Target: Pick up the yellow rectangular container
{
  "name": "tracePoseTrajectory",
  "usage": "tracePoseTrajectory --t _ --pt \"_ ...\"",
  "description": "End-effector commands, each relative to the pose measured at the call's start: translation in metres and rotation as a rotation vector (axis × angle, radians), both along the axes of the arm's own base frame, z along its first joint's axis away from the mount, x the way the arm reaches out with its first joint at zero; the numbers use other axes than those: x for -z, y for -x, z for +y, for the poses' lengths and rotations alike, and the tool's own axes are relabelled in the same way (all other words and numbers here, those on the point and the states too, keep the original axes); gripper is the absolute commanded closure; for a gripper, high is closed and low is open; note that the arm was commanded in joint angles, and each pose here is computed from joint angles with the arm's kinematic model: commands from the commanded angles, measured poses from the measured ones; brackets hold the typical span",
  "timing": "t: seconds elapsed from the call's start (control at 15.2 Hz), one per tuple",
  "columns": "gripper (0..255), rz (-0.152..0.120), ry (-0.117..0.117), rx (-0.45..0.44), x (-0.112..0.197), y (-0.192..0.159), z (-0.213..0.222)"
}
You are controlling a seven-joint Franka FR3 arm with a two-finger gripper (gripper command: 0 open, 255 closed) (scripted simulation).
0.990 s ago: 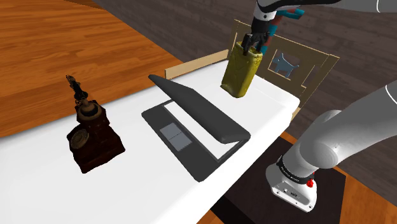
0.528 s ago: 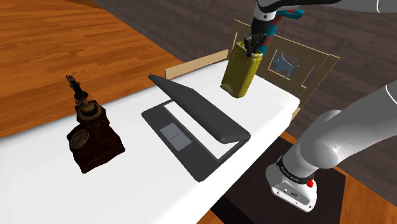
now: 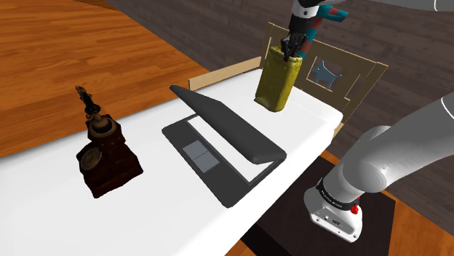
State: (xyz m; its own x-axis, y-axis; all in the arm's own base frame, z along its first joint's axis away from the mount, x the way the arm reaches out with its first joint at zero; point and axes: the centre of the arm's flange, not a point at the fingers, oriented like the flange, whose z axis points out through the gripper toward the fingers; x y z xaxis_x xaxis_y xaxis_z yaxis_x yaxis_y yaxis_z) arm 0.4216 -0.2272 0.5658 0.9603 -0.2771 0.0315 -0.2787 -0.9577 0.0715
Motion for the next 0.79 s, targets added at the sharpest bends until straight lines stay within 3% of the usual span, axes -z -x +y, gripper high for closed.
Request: tracePoseTrajectory --t 0.0,0.73 --pt "255 -0.003 0.001 0.000 -0.012 -0.001 -0.001" --pt "255 -0.003 0.001 0.000 -0.061 0.000 -0.001"
